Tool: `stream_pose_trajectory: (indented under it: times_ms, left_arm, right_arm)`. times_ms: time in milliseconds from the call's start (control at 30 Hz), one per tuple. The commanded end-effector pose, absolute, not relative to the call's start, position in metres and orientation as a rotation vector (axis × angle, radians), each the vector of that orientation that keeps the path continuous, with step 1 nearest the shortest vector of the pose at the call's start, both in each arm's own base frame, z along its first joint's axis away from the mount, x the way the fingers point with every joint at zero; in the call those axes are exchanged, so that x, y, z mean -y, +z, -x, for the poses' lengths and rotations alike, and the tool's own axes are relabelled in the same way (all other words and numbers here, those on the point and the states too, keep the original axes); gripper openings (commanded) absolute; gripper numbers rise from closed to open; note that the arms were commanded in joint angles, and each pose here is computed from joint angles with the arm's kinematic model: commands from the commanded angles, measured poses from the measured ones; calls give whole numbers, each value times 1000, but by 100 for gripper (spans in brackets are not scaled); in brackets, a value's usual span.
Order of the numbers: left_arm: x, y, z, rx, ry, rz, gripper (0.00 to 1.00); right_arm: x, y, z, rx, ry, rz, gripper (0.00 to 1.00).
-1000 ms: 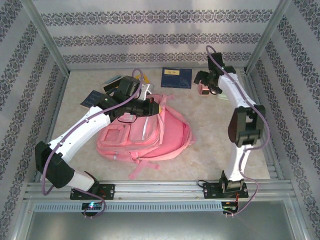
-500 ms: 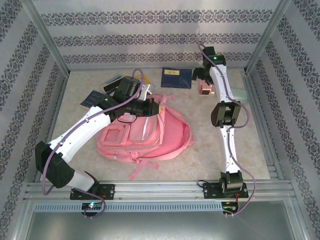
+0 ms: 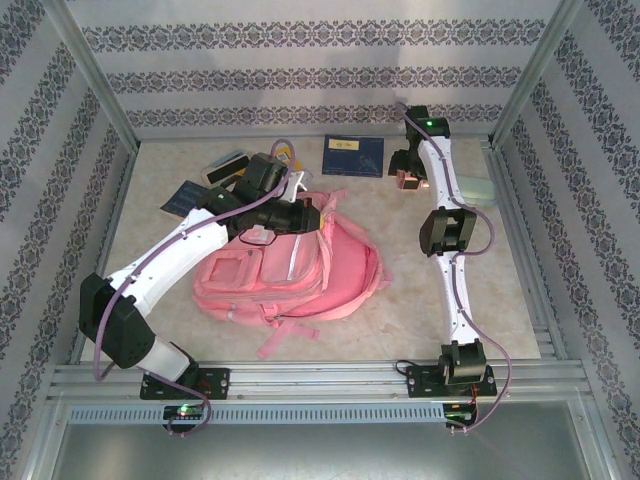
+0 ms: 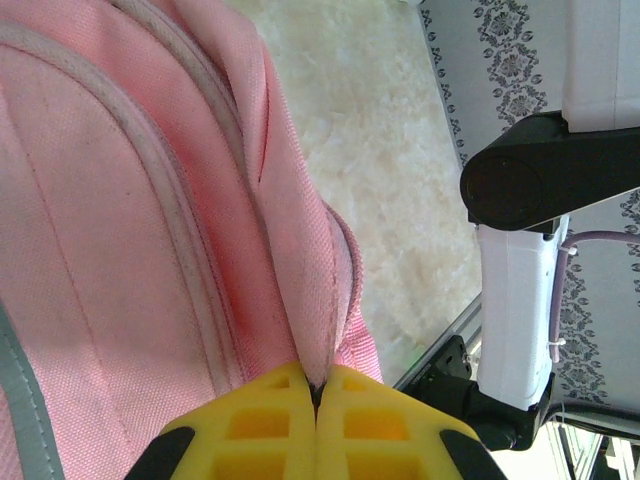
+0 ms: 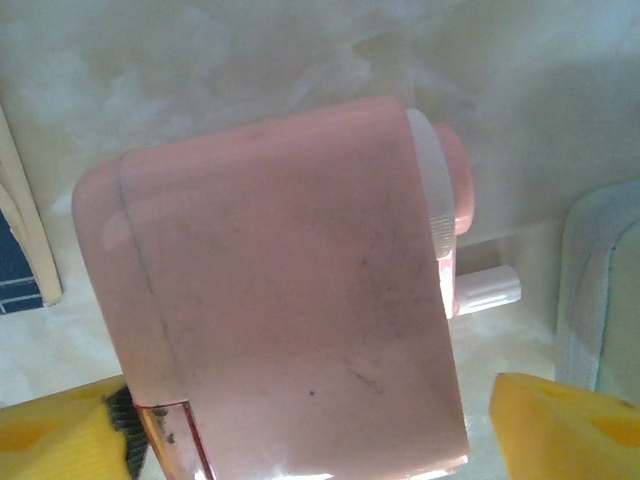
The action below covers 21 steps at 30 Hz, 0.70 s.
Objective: Pack books, pencil case, and school supplies into a backpack
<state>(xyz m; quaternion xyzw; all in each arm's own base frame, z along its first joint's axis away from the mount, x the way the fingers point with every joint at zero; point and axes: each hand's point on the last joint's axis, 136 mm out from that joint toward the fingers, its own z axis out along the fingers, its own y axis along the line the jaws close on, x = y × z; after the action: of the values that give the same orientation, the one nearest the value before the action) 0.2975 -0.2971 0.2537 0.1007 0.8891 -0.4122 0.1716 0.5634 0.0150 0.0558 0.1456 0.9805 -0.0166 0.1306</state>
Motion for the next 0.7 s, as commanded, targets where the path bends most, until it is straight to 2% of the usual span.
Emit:
stream_pose_trajectory:
  times_ms: [0,233,667]
  left_arm:
    - [291,267,-309,-2472,-1151,-288,0]
    - [283,267,-303,-2468,-1140,-284,0]
    - [270,279,-293,-2393,-1133,-291,0]
  right_arm:
    - [-9,52,-560,-2858,-119,-402,79]
    - [-10,57,-558,-2858,-135,-381,67]
    - [-16,129,-535,-2786,-283,-340,64]
